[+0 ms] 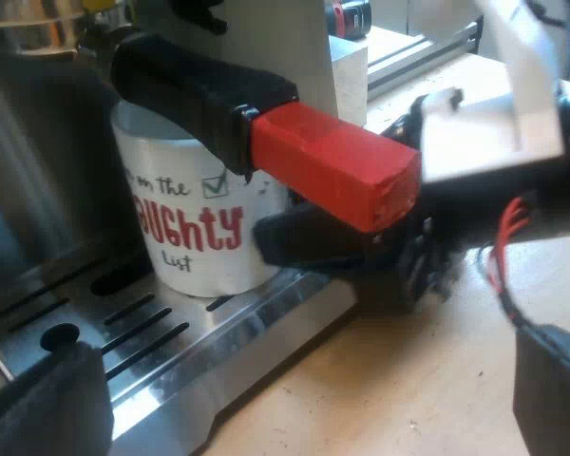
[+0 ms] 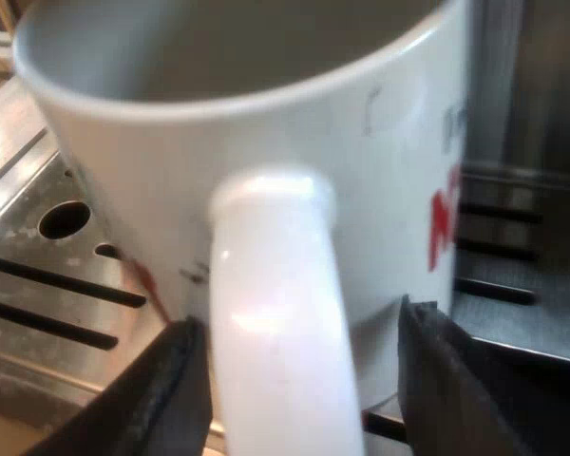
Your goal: Place mug into machine
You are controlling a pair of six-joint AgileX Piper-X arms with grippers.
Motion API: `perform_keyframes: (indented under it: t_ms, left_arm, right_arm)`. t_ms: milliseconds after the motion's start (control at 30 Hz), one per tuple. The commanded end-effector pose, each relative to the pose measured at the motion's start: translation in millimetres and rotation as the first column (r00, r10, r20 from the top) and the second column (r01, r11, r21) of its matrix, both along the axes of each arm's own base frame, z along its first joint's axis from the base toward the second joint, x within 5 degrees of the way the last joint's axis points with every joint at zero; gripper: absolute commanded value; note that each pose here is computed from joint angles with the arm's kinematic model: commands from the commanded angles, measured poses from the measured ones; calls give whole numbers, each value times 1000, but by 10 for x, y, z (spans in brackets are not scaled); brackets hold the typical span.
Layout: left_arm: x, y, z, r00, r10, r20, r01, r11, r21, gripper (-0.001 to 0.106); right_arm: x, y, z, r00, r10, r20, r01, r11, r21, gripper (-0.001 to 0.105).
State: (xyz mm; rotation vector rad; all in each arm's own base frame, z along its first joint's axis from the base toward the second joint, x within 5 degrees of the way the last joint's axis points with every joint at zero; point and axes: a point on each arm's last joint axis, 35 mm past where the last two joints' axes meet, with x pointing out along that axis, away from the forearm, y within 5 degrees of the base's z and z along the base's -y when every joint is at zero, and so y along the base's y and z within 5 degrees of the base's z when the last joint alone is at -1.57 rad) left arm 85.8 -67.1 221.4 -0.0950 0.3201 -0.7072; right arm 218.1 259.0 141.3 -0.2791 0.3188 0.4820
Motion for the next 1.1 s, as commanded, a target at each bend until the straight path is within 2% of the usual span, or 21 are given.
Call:
perform_keyframes:
  t_ms: [33,233,400,500,567,767,933,1100]
  left_arm:
    - [-1,-5,23,1000,-3,11,3,1000,-20,87]
    - [-1,-5,23,1000,-3,11,3,1000,-20,87]
    - [-1,-5,23,1000,-3,11,3,1000,-20,87]
    - [-1,-5,23,1000,-3,11,3,1000,-20,87]
    - [1,-6,30,1000,-3,16,3,1000,-23,87]
    - [4,-5,57,1000,6,28,-5,1000,-30,87]
    - [-2,0,106,1000,6,26,-5,1000,-28,87]
    - [-33,22,310,1000,4,31,-3,1000,-21,87]
  right_arm:
    - [101,97,36,1000,8,28,-8,1000,14,48]
    - [236,150,89,999,-16,48,15,999,32,48]
    - [215,150,73,1000,-10,27,10,1000,16,48]
    - [119,166,65,1000,1,-20,-1,999,-38,48]
    - [34,157,76,998,3,-59,-9,995,-98,48]
    - [-151,-33,130,991,-3,-135,-24,980,-196,48]
    - [-324,-267,295,993,-5,-121,-18,983,-185,48]
    - [-533,-453,502,989,5,-147,-39,973,-227,48]
